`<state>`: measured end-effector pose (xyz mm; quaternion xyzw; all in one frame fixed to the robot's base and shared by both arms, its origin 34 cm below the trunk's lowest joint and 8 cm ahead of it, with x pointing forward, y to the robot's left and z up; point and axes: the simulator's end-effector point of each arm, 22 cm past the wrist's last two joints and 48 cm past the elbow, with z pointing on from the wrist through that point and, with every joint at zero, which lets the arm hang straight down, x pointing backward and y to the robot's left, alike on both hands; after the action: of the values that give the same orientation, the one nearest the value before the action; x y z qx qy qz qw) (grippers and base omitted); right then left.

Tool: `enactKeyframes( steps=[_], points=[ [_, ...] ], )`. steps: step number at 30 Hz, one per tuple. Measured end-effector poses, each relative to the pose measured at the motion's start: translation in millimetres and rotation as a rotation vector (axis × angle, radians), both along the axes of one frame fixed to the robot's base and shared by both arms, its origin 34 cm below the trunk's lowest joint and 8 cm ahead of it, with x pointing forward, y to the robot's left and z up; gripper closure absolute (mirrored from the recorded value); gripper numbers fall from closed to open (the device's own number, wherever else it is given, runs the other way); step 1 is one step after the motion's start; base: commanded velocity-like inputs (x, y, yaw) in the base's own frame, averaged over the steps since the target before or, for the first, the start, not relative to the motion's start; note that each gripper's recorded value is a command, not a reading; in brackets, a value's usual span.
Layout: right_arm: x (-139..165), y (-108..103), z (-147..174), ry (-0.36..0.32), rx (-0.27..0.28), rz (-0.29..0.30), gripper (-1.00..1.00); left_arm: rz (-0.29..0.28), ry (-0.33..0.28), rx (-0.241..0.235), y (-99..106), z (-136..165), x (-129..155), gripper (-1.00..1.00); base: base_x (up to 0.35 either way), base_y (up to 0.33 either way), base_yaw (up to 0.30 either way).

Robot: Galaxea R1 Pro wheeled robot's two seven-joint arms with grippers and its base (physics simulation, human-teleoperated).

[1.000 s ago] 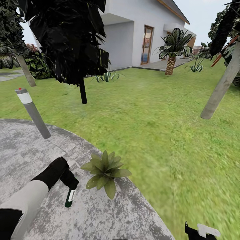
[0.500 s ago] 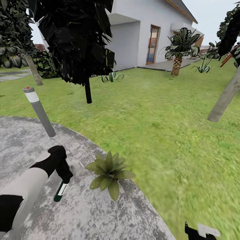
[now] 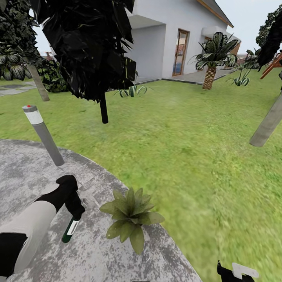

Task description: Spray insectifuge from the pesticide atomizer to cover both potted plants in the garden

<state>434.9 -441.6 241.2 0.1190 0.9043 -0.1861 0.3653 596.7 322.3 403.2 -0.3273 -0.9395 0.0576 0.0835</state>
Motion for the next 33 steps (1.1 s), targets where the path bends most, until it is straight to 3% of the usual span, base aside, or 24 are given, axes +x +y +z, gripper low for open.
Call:
enactKeyframes(
  steps=[5, 19, 25, 30, 33],
  points=[
    [0, 0, 0, 0.000, 0.001, 0.001, -1.00, -0.014, 0.022, 0.059, 14, -31, -30, 1.00, 0.002, 0.000, 0.000],
    [0, 1, 0, 0.000, 0.000, 0.002, -1.00, -0.016, -0.001, 0.071, 11, -32, -25, 1.00, 0.083, 0.073, 0.000],
    [0, 2, -1, 0.001, 0.003, 0.003, -1.00, -0.023, -0.041, 0.153, 31, -47, -28, 1.00, 0.002, 0.002, 0.000],
    [0, 2, -1, 0.001, 0.003, 0.003, -1.00, -0.025, -0.077, 0.158, 27, -46, -19, 1.00, 0.000, 0.000, 0.000],
    [0, 2, -1, 0.001, 0.003, 0.003, -1.00, -0.037, -0.150, 0.150, 17, -32, 4, 1.00, 0.000, 0.000, 0.000]
  ],
)
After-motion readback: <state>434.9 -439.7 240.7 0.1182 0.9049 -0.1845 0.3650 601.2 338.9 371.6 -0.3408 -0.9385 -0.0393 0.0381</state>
